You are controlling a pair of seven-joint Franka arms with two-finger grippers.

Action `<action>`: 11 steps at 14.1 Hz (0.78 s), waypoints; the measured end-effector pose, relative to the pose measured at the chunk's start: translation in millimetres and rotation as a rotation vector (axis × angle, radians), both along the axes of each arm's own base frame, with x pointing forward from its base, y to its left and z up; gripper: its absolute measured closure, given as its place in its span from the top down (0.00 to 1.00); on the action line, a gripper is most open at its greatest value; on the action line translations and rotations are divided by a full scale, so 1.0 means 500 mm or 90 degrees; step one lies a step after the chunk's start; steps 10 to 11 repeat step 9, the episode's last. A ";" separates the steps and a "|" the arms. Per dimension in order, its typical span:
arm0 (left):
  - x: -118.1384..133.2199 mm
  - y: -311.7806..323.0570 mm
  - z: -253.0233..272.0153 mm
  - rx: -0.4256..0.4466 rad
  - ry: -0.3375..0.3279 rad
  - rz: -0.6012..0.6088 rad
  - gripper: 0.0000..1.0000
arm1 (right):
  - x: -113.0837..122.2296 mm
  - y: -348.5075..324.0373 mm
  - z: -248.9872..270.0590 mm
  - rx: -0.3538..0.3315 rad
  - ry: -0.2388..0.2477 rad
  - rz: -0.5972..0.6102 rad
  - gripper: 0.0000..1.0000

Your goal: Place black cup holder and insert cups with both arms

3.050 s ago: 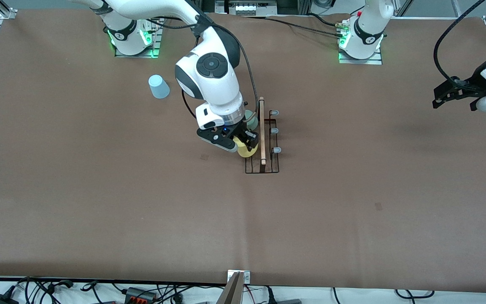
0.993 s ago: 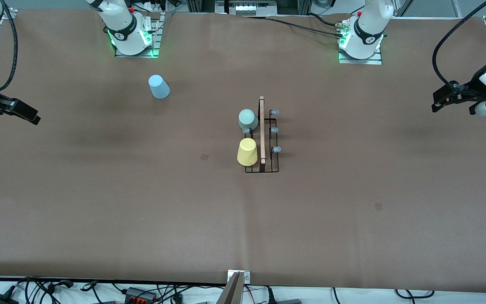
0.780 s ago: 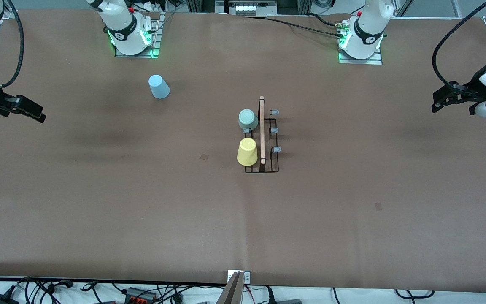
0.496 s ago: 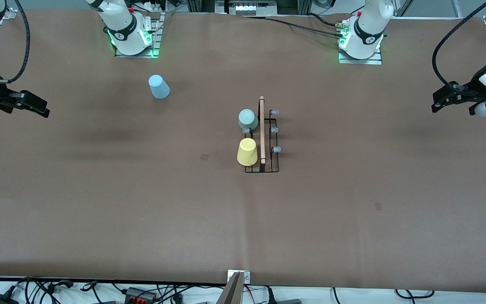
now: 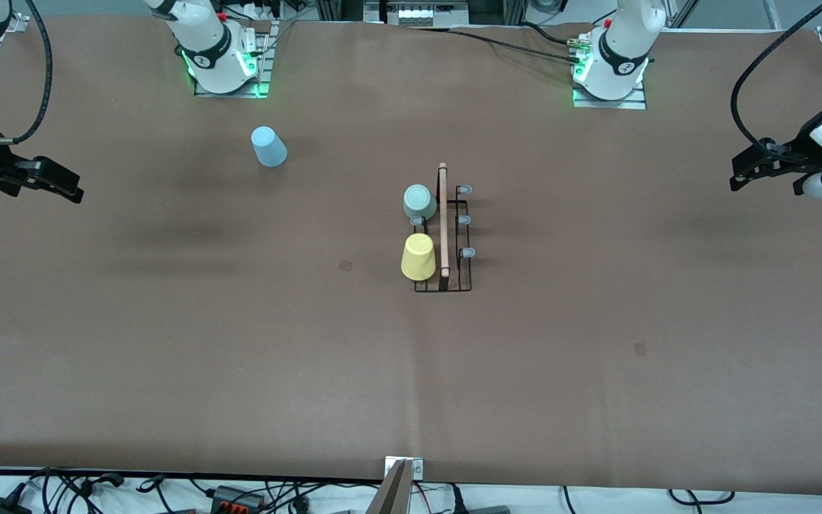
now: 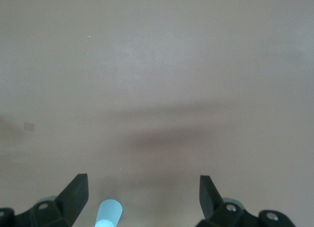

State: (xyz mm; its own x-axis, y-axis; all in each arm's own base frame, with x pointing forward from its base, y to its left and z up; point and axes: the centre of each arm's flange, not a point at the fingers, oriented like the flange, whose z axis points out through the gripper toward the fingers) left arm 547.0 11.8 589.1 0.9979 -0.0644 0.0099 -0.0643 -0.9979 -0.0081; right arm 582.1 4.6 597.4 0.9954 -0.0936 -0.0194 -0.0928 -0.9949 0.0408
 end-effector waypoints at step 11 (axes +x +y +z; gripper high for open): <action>0.000 0.000 0.000 0.000 0.000 0.000 1.00 | 0.001 0.006 -0.004 0.028 0.003 -0.003 1.00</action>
